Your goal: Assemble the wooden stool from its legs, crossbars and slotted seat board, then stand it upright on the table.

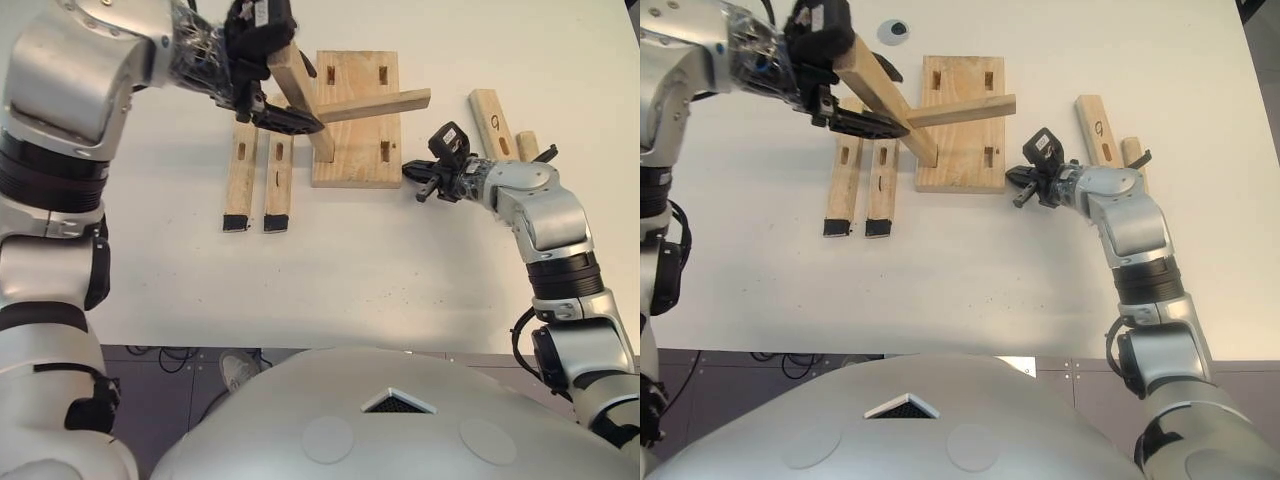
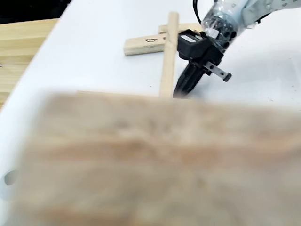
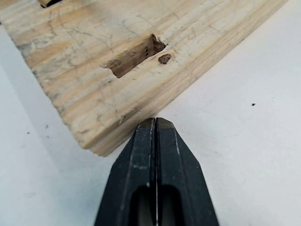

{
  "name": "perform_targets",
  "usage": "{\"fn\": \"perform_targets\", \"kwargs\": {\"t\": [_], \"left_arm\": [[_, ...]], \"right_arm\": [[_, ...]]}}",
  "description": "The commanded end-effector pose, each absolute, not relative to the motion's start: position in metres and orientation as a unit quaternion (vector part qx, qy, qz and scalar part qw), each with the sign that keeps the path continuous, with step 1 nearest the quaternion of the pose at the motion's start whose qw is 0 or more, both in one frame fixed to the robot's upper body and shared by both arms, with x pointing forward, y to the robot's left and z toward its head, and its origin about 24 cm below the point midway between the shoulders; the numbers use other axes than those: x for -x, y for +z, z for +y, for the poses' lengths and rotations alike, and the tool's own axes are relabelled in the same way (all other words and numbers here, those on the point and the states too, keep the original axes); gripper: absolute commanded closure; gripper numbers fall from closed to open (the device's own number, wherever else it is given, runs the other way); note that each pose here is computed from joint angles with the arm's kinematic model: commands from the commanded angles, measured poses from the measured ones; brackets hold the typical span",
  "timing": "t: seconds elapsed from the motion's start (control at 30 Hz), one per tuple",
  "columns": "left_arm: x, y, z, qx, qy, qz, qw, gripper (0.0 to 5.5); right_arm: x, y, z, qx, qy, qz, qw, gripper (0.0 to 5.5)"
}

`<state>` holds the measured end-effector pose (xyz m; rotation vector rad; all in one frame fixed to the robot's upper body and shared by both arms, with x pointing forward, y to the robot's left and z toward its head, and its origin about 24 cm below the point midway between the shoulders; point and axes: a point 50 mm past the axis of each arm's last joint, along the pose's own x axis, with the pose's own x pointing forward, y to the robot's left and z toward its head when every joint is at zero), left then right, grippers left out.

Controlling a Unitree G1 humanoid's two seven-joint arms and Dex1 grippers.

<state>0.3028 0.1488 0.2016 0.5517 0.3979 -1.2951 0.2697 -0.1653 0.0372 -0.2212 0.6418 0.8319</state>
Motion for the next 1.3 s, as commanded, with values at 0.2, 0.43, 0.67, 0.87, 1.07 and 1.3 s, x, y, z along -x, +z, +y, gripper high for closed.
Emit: {"fn": "perform_targets", "kwargs": {"t": [0.2,0.43,0.67,0.87,1.07,1.3], "left_arm": [[-0.296,0.252,0.199,-0.265,-0.505,0.126,0.811,2.10],[-0.268,0.196,0.229,-0.107,-0.333,0.204,0.914,2.10],[-0.246,0.130,0.229,-0.083,-0.257,0.316,0.910,2.10],[-0.240,0.073,0.220,-0.034,-0.232,0.360,0.903,2.10],[-0.238,0.052,0.225,-0.037,-0.204,0.380,0.902,2.10],[-0.225,0.032,0.227,-0.061,-0.214,0.406,0.886,2.54]], "right_arm": [[-0.254,0.023,-0.165,0.090,0.398,0.337,0.849,5.50],[-0.276,0.035,-0.200,0.067,0.187,0.249,0.948,5.50],[-0.284,0.042,-0.196,0.060,0.145,0.201,0.967,5.50],[-0.287,0.040,-0.196,0.068,0.152,0.201,0.965,5.50],[-0.286,0.036,-0.197,0.068,0.151,0.208,0.964,5.50],[-0.286,0.036,-0.196,0.074,0.155,0.208,0.963,5.50]]}}
